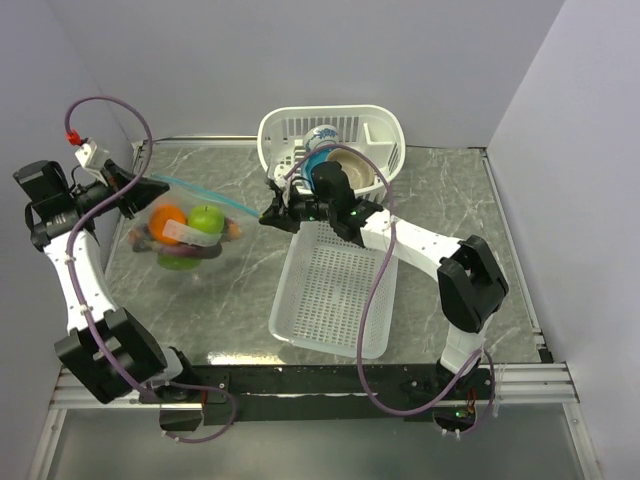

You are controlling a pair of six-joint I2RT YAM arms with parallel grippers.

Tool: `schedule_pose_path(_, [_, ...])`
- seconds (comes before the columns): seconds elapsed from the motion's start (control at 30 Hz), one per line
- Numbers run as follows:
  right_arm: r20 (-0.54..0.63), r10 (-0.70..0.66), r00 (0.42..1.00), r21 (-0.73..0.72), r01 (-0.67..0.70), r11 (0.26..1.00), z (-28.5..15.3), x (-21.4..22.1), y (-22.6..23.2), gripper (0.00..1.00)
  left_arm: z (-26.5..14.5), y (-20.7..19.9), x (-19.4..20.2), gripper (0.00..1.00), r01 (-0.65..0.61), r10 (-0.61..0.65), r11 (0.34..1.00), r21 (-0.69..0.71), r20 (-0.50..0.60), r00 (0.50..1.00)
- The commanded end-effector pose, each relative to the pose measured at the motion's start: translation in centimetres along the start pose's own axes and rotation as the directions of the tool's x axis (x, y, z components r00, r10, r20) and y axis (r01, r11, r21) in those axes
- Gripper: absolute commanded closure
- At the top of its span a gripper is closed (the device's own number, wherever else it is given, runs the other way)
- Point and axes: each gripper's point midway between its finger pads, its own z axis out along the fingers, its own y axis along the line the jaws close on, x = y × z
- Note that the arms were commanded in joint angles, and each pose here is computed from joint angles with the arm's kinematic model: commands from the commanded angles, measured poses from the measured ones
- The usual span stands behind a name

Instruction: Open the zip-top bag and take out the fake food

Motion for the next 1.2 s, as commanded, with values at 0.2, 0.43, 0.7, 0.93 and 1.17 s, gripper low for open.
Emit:
schedule_pose_path(0.2, [-0.029, 0.017, 0.999, 0.097, -0.014, 0.995, -0.8, -0.2, -2.6, 0.9, -0.8, -3.1, -1.2, 0.99, -0.13, 0.12, 0.978, 0.164, 0.069, 0.99])
schedule_pose_path(0.43, [-0.022, 0.073, 0.997, 0.314, -0.063, 0.947, -2.3, -1.2, -5.9, 0.08, -0.5, -2.7, -0.5, 0.99, -0.127, 0.116, 0.977, 0.172, 0.075, 0.99])
schedule_pose_path(0.7, [0.085, 0.337, 0.938, 0.451, -0.338, 0.826, -7.4, 0.8, -4.3, 0.33, 2.0, -1.3, -0.9, 0.99, -0.128, 0.106, 0.965, 0.23, 0.106, 0.989])
schedule_pose_path(0.93, [-0.107, 0.718, 0.688, 0.613, -0.523, 0.593, -9.2, 14.1, -1.0, 1.0, 3.7, 0.6, 0.4, 0.99, -0.173, 0.163, 0.964, 0.204, 0.067, 0.984])
schedule_pose_path(1.17, [-0.124, 0.796, 0.593, 0.736, -0.483, 0.474, -12.8, 19.3, 0.5, 1.0, 4.7, 3.1, -1.4, 0.99, -0.221, 0.203, 0.951, 0.214, 0.103, 0.974])
